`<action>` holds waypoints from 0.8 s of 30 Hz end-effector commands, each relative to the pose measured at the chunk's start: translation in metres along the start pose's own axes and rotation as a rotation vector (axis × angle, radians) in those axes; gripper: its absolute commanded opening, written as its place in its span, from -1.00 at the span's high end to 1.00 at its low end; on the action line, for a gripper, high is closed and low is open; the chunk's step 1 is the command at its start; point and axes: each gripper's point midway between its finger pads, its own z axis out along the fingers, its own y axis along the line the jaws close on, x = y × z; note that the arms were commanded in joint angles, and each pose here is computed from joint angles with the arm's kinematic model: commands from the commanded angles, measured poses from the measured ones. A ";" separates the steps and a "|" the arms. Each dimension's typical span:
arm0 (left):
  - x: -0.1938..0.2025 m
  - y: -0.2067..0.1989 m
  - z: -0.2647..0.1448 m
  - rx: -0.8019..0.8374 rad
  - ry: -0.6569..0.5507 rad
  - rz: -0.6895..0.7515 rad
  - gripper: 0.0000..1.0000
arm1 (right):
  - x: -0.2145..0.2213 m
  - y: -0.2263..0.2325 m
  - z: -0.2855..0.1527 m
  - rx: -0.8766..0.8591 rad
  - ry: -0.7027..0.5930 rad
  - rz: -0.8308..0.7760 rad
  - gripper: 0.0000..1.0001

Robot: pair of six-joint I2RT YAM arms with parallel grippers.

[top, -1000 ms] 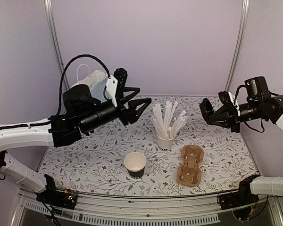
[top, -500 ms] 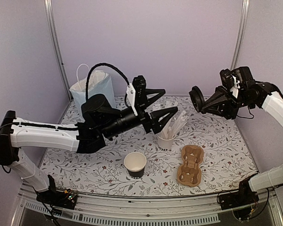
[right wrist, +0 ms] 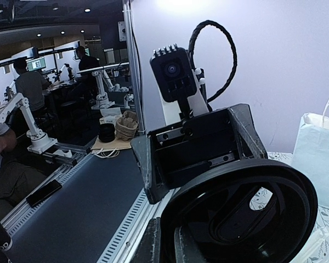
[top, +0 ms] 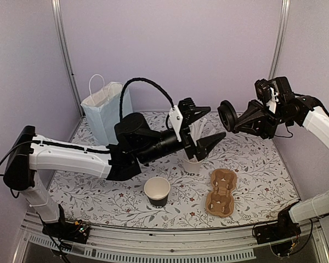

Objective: Pack the takeout coffee

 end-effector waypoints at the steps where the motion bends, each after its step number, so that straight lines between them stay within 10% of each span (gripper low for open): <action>1: -0.004 -0.009 0.012 -0.008 -0.021 0.111 -0.71 | -0.012 0.012 0.001 -0.070 -0.056 -0.005 0.91; 24: 0.013 0.002 0.024 -0.140 0.038 0.207 -0.73 | -0.002 0.013 0.004 -0.075 -0.046 0.031 0.89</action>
